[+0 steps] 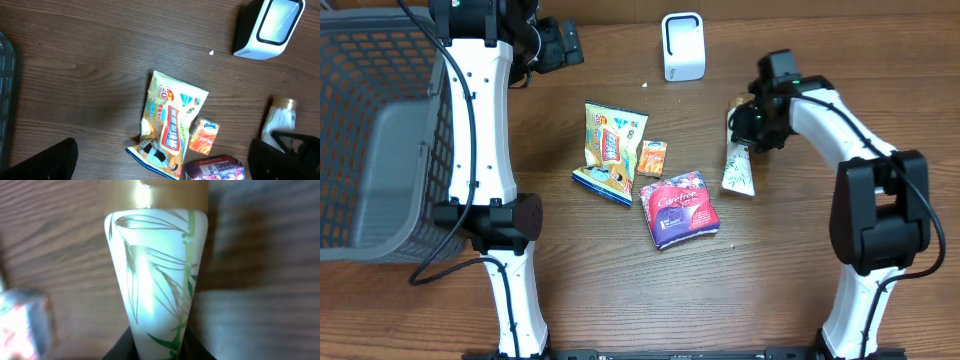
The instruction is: Scan the item barcode
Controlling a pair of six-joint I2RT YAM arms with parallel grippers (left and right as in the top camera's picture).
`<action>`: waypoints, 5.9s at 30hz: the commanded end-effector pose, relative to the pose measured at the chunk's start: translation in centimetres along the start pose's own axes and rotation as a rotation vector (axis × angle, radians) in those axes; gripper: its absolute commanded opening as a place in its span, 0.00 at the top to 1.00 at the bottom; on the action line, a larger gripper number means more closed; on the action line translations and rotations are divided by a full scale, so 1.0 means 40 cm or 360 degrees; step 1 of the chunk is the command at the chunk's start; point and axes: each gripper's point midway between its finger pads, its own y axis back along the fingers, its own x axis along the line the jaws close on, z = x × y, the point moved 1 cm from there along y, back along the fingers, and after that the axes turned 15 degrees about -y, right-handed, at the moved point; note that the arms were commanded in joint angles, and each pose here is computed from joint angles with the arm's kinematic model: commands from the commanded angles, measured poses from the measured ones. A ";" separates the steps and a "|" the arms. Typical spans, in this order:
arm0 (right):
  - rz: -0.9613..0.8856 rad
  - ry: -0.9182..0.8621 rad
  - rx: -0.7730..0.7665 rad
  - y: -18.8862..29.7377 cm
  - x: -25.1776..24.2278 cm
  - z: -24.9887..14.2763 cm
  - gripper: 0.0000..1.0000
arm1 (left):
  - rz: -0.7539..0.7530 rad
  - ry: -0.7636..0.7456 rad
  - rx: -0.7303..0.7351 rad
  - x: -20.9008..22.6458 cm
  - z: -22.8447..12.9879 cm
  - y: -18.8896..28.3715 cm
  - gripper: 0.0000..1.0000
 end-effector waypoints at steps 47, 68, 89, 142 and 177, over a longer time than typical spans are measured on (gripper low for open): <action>-0.0494 -0.0290 -0.0109 0.277 -0.114 0.032 0.36 | 0.0005 -0.0002 -0.0023 0.001 0.002 0.015 0.00; -0.1085 -0.0270 -0.0337 0.115 -0.155 -0.100 0.28 | 0.0005 -0.0002 -0.0023 0.001 0.002 0.015 0.00; -0.0770 -0.0315 -0.0280 0.097 -0.145 -0.026 0.80 | 0.0005 -0.0002 -0.0023 0.001 0.002 0.015 0.00; 0.0484 0.0252 0.0278 0.115 0.172 -0.096 0.29 | 0.0004 -0.0004 -0.0023 -0.001 0.002 0.015 0.00; 0.0304 0.0248 0.0178 -0.038 0.241 -0.110 0.96 | 0.0003 -0.0006 -0.0022 -0.002 0.002 0.014 0.01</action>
